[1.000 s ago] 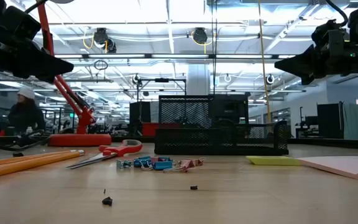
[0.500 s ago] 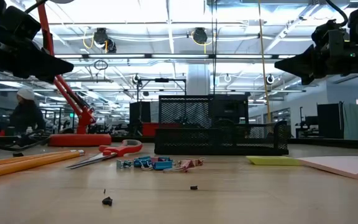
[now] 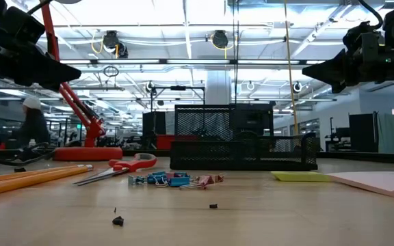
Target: Pick and place office supplies into organizer
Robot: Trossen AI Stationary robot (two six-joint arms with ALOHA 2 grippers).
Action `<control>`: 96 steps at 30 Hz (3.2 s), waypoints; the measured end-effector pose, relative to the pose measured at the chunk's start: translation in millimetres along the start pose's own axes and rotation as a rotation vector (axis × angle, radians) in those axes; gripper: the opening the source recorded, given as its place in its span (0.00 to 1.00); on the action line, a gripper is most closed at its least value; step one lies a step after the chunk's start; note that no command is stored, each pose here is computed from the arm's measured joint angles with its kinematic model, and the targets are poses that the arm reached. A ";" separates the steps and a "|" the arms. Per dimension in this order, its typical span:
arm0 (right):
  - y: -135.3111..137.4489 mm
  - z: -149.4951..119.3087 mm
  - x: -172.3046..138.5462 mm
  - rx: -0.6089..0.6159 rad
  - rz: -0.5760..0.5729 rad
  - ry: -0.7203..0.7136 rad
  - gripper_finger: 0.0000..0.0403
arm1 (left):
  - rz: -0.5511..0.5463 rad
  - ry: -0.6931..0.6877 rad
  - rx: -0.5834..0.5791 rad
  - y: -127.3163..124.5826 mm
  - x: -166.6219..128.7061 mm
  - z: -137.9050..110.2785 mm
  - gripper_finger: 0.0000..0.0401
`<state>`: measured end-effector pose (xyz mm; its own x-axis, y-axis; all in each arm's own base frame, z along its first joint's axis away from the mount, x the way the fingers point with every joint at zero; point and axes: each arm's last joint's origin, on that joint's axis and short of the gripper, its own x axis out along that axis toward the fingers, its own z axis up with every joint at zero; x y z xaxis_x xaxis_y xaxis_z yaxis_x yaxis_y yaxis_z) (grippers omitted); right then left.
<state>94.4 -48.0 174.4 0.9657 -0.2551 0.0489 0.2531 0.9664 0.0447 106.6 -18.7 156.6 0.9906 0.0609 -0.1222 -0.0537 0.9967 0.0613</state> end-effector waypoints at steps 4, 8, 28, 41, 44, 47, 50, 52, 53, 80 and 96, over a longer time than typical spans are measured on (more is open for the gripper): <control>0.0 0.0 0.0 0.000 0.001 0.000 0.00 | 0.000 0.000 0.000 0.0 0.0 -0.1 0.08; 0.0 0.0 0.0 0.000 0.000 0.000 0.00 | 0.000 0.000 0.000 0.0 0.0 -0.1 0.08; 0.0 0.0 0.0 0.000 0.001 0.000 0.00 | 0.000 0.000 0.000 0.0 0.0 0.0 0.08; 0.0 0.0 0.0 0.000 0.000 0.000 0.00 | 0.000 0.000 0.000 0.0 0.0 0.0 0.08; 0.0 0.0 0.0 0.000 0.000 0.000 0.00 | 0.001 0.000 0.000 0.0 0.0 -0.1 0.08; 0.0 0.0 0.0 0.000 0.000 0.000 0.00 | 0.000 0.000 0.000 0.0 0.0 -0.1 0.08; 0.0 0.0 0.0 0.000 0.000 0.000 0.00 | 0.000 0.000 0.000 0.0 0.0 -0.1 0.08; 0.0 0.0 0.0 0.000 0.000 0.000 0.00 | 0.000 0.000 0.000 0.0 0.0 0.0 0.08; 0.0 0.0 0.0 0.000 0.000 0.000 0.00 | 0.000 0.001 0.000 0.0 0.0 -0.1 0.08; 0.0 0.0 0.0 0.082 0.000 0.000 0.00 | 0.000 -0.004 -0.002 0.0 0.0 0.3 0.08; 0.0 0.2 0.0 0.138 0.000 -0.001 0.00 | 0.004 -0.033 -0.033 0.2 0.0 3.2 0.08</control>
<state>94.4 -48.0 174.6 0.9656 -0.2551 0.0503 0.2423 0.9531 0.1815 107.0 -18.7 159.7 0.9940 0.0632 -0.0888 -0.0609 0.9977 0.0285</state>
